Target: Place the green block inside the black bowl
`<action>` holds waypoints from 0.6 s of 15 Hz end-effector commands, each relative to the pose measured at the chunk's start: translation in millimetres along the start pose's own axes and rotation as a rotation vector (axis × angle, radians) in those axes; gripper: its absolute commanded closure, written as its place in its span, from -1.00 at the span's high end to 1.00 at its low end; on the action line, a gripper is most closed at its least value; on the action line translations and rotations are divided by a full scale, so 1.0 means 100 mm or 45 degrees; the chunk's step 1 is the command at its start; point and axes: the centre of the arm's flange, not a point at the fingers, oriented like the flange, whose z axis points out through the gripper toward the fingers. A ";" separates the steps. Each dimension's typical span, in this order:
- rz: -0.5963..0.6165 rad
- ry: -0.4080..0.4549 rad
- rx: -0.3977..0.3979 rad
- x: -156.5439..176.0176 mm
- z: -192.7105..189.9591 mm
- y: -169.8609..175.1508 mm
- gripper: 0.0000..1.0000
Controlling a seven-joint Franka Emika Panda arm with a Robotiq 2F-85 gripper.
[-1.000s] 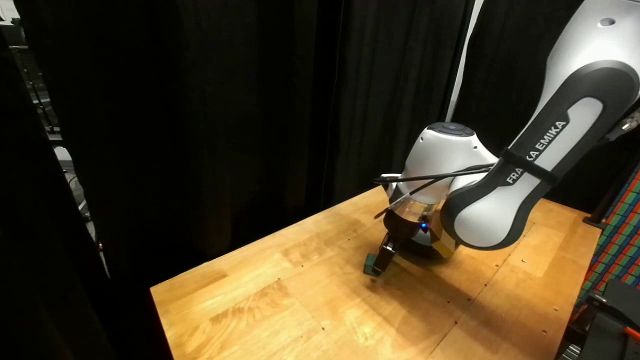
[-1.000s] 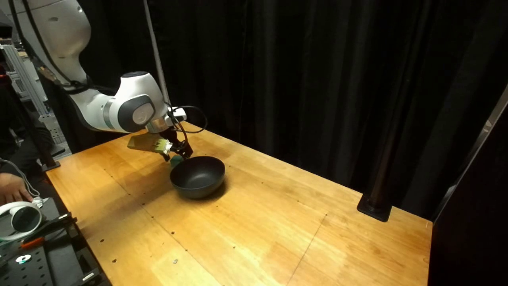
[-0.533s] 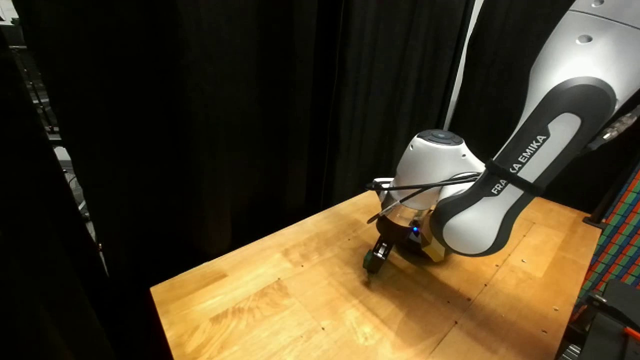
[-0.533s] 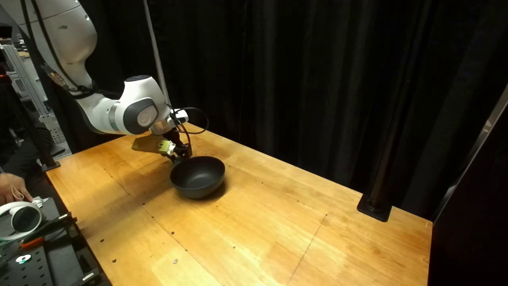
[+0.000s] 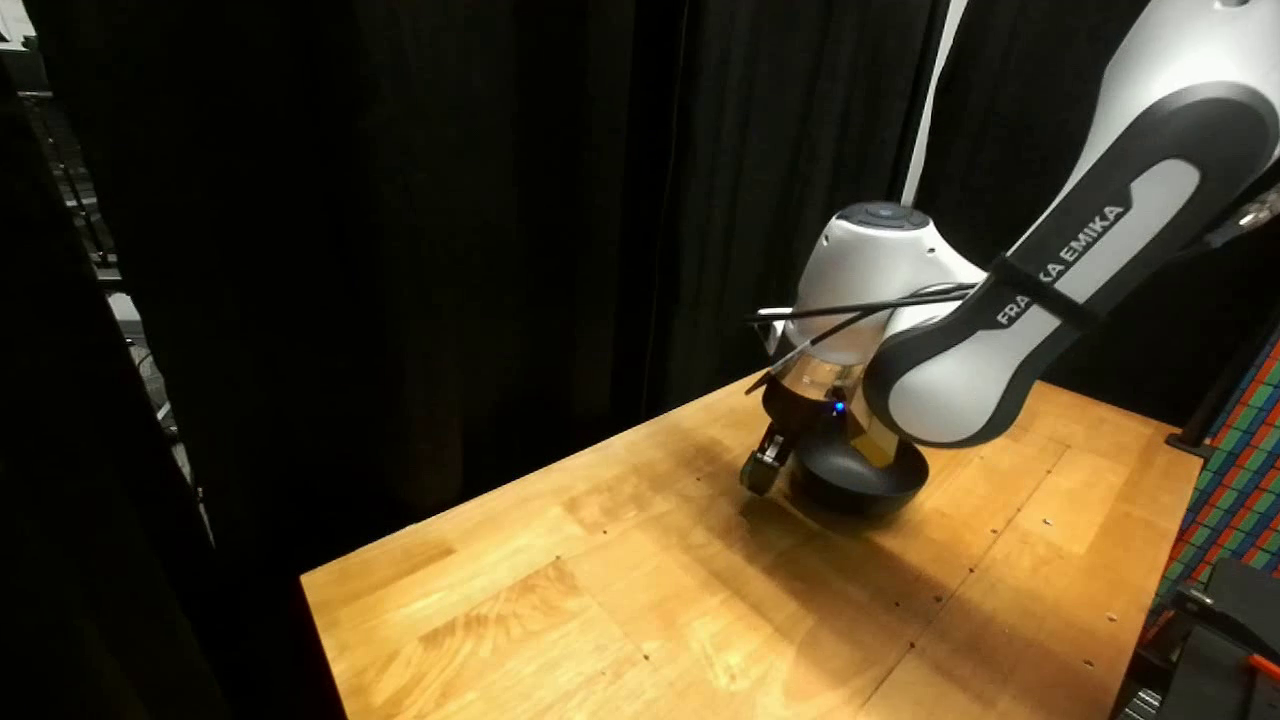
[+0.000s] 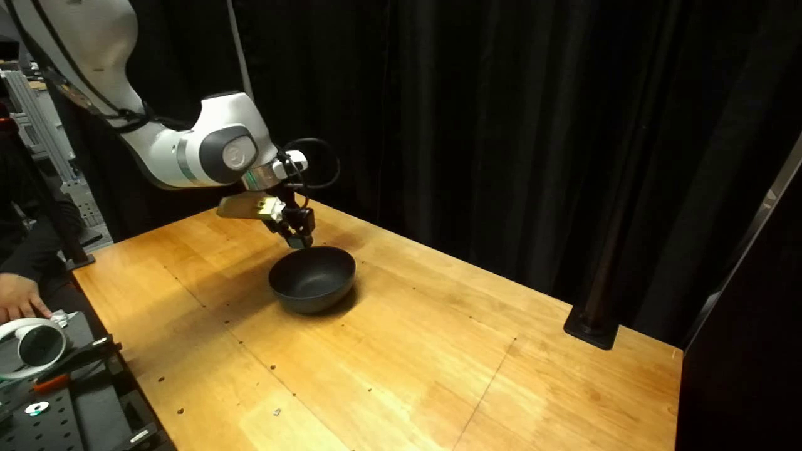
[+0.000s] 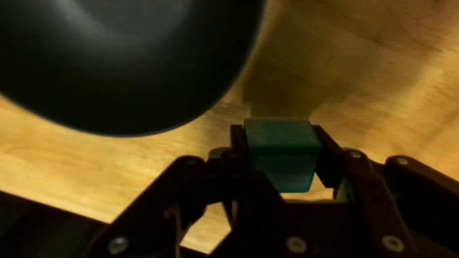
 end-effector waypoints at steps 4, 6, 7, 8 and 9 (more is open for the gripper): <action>0.090 -0.120 -0.364 -0.08 -0.74 0.69 -0.57; 0.127 -0.225 -0.399 -0.20 -0.70 0.85 -0.57; 0.142 -0.279 -0.377 -0.28 -0.68 0.90 0.43; 0.157 -0.320 -0.358 -0.33 -0.69 0.94 0.45; 0.172 -0.355 -0.317 -0.38 -0.73 0.98 0.59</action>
